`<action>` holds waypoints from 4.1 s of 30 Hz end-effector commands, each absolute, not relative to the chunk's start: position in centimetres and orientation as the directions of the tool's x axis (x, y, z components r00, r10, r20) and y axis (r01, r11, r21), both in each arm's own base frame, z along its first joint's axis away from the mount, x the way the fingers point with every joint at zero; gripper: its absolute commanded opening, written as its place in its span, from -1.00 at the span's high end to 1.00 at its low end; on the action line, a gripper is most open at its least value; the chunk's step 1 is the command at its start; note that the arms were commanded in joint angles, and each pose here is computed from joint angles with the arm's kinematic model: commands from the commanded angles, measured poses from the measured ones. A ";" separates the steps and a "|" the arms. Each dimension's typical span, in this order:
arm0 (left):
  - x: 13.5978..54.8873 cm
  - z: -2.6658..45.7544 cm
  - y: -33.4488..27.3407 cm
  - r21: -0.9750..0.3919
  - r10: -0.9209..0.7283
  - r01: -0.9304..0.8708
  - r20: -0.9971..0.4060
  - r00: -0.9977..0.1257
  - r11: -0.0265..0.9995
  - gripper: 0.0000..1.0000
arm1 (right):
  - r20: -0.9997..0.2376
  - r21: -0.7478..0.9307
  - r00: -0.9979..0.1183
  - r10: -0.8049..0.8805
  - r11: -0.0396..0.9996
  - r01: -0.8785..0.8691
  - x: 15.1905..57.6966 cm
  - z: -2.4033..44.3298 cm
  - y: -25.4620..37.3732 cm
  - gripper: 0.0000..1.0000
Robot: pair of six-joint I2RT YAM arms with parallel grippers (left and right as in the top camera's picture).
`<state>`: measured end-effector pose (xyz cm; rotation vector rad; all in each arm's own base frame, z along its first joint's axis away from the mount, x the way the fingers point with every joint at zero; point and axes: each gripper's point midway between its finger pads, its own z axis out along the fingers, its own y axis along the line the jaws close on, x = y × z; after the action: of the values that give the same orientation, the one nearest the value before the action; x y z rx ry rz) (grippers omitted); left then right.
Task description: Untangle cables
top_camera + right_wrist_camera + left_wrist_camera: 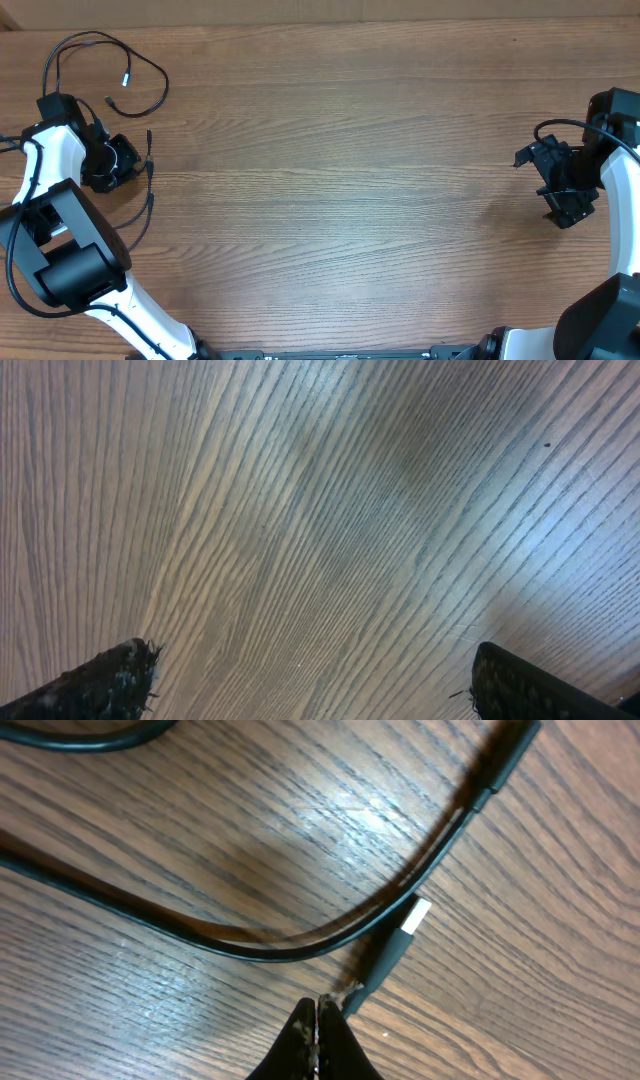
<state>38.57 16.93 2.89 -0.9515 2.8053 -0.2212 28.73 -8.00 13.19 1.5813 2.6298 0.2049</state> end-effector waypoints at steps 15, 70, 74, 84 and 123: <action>34.2 -1.9 14.7 -0.067 -0.558 -0.556 -0.016 -0.829 0.828 0.92 | 0.004 0.150 -0.474 0.880 0.469 0.871 28.8 13.3 -8.1 -0.99; 23.2 32.2 0.3 -0.425 -0.294 -0.051 -0.531 -0.795 0.904 0.92 | 0.006 0.220 -0.468 0.884 0.455 0.863 30.1 13.6 -7.6 -1.00; 21.2 34.3 -6.2 -0.402 0.022 0.381 -0.663 -0.748 0.833 0.90 | 0.074 0.265 -0.488 0.870 0.455 0.850 30.1 13.8 -6.1 -1.00; 19.1 32.5 -10.4 -0.258 0.319 0.569 -0.619 -0.718 0.781 0.26 | 0.187 0.329 -0.681 0.708 0.608 0.722 26.7 15.5 -2.4 -1.00; 21.6 31.0 -12.8 -0.411 0.321 0.592 -0.560 -0.764 0.693 -1.00 | -0.515 0.508 -0.630 0.582 0.799 0.322 13.1 30.1 2.3 -1.00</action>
<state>23.20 -11.47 28.69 0.5562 2.6015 -0.7459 12.99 2.23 29.95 0.6824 2.2923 0.4841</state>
